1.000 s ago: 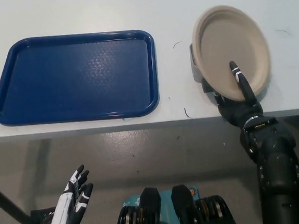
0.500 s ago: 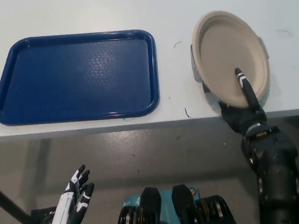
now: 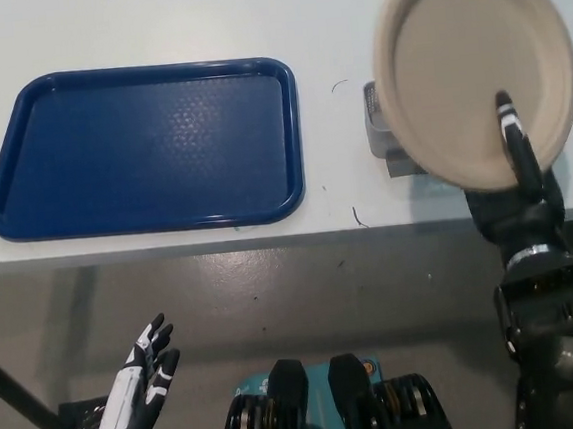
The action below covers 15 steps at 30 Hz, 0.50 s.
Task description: Use the right hand to pick up a plate from a leveled surface and place it into a tray on the left side
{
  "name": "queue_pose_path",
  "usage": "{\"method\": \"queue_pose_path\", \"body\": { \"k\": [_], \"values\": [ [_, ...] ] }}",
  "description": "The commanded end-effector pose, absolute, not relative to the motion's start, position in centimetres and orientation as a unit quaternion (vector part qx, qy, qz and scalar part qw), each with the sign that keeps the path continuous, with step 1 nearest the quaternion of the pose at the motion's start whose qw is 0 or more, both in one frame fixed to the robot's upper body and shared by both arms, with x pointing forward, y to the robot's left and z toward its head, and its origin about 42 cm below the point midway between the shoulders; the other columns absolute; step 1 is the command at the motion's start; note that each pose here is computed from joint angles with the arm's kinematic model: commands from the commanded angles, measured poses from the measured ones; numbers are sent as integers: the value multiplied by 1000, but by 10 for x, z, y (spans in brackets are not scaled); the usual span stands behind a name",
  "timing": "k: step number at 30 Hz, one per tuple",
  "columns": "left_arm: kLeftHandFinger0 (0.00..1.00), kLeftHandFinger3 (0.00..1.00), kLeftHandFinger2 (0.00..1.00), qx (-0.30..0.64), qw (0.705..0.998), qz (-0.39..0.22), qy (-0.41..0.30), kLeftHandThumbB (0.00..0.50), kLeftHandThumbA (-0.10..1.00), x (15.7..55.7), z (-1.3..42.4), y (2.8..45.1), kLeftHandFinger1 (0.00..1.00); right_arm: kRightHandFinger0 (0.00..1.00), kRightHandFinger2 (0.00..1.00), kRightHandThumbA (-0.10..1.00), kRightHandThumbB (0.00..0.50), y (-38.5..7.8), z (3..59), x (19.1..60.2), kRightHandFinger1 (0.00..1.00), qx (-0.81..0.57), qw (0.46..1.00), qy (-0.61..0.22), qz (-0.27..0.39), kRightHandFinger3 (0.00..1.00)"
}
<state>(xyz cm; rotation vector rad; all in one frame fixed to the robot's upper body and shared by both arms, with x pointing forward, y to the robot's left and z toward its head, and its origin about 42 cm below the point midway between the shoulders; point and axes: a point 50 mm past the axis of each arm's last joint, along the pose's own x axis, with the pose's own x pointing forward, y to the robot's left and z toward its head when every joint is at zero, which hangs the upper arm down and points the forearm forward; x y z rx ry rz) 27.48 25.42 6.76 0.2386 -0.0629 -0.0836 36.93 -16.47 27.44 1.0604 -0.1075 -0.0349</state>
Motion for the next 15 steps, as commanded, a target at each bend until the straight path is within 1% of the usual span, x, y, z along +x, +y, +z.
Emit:
{"method": "queue_pose_path", "body": {
  "k": [1,2,5,7,9,10,11,12,14,15],
  "values": [
    [1000,1000,1000,128,988,-54,-61,154,890,285,79,257,1000,0,616,253,0,-145,314,358,308,463,881,-95,27,814],
    [1000,1000,1000,131,988,-55,-60,167,905,285,79,257,1000,0,617,244,0,-141,317,360,319,461,882,-92,31,832],
    [1000,1000,1000,136,987,-57,-57,152,914,285,78,257,1000,0,573,235,0,-125,326,368,296,458,884,-78,54,821],
    [1000,1000,1000,137,987,-57,-54,154,912,284,78,257,1000,0,615,219,0,-114,330,375,317,446,890,-68,67,871],
    [1000,1000,1000,136,988,-58,-54,151,901,284,78,257,1000,0,628,207,0,-103,334,384,331,438,893,-57,85,875],
    [1000,1000,1000,130,988,-60,-51,156,893,283,77,256,1000,0,622,200,0,-92,338,392,328,434,895,-46,92,848],
    [1000,1000,1000,129,988,-60,-51,161,889,283,77,256,1000,0,627,198,0,-87,339,395,325,433,896,-41,95,844],
    [1000,1000,1000,131,988,-61,-52,170,892,283,77,255,1000,0,628,185,0,-74,342,404,309,430,897,-26,101,849],
    [1000,1000,1000,134,988,-62,-51,176,903,282,76,255,1000,0,641,172,0,-62,343,413,306,427,898,-14,105,863],
    [1000,1000,1000,132,988,-62,-49,188,904,282,76,255,1000,0,655,165,0,-46,344,426,304,421,900,2,112,902]
  ]
}}
